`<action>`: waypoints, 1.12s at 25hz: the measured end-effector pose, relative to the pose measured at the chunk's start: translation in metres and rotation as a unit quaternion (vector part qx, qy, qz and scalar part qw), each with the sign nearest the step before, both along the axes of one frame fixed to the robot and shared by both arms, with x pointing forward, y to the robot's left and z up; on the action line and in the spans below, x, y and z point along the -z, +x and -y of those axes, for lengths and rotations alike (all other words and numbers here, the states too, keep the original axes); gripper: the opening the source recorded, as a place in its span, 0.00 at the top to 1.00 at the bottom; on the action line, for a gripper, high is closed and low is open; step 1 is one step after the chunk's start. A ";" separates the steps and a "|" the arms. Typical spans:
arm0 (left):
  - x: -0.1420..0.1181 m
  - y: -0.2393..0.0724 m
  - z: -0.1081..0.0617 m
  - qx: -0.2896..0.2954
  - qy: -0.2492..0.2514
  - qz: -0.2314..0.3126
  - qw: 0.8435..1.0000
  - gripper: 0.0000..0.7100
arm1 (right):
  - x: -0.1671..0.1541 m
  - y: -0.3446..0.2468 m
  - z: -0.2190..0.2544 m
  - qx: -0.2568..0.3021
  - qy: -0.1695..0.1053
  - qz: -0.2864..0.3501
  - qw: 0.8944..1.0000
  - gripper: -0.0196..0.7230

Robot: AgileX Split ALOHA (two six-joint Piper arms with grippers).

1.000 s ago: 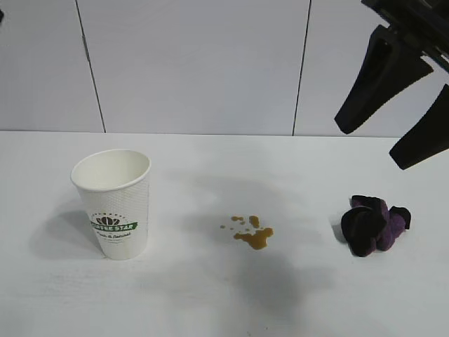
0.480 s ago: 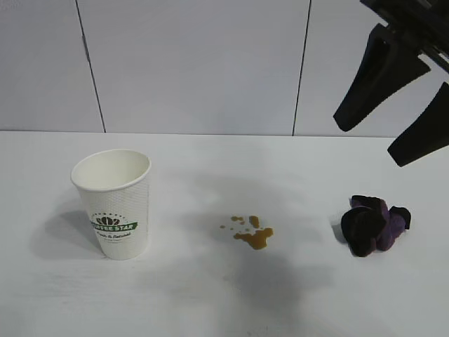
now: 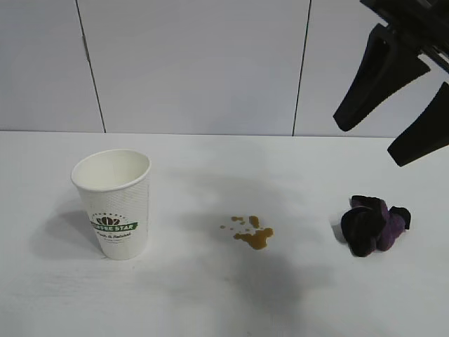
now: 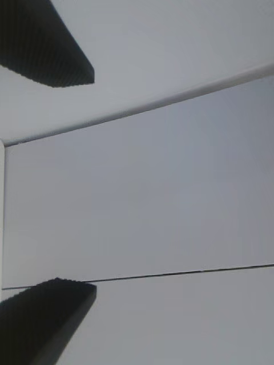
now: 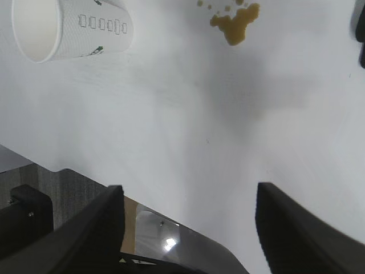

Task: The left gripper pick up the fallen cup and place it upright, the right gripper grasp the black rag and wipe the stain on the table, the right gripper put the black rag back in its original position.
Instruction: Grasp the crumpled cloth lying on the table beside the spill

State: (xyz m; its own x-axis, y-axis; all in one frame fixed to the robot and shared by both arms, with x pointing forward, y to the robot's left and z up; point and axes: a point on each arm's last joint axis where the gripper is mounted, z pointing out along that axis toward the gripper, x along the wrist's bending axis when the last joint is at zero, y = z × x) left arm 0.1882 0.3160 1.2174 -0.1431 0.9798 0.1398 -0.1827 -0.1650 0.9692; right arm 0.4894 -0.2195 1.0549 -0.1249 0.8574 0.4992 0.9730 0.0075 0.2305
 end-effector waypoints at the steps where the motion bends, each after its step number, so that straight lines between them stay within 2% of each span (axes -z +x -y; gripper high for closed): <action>1: 0.005 -0.011 0.000 0.006 -0.010 0.002 1.000 0.07 | 0.000 0.000 0.000 0.000 0.000 0.000 1.000 0.37; 7: 0.037 -0.053 0.006 0.052 -0.053 -0.029 0.997 0.07 | 0.000 0.000 0.000 0.000 0.000 0.001 1.000 0.37; 13: 0.060 -0.053 0.014 0.091 -0.078 -0.150 0.981 0.07 | 0.000 0.000 0.000 0.000 -0.001 0.001 1.000 0.37; 19: 0.082 -0.035 0.016 0.093 -0.084 -0.223 0.967 0.07 | 0.000 0.000 0.000 0.000 -0.001 0.003 1.000 0.37; 28: 0.136 0.010 0.018 0.082 -0.089 -0.336 0.934 0.07 | 0.001 0.000 0.001 -0.003 -0.008 0.004 1.000 0.37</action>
State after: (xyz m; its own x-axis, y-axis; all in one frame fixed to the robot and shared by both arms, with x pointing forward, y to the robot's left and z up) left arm 0.1983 0.2984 1.0812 0.0726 0.9971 -0.0225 0.4679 -0.0141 0.8837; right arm 0.4898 -0.2206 1.0543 -0.1346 0.8643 0.4847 0.9709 0.0173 0.2387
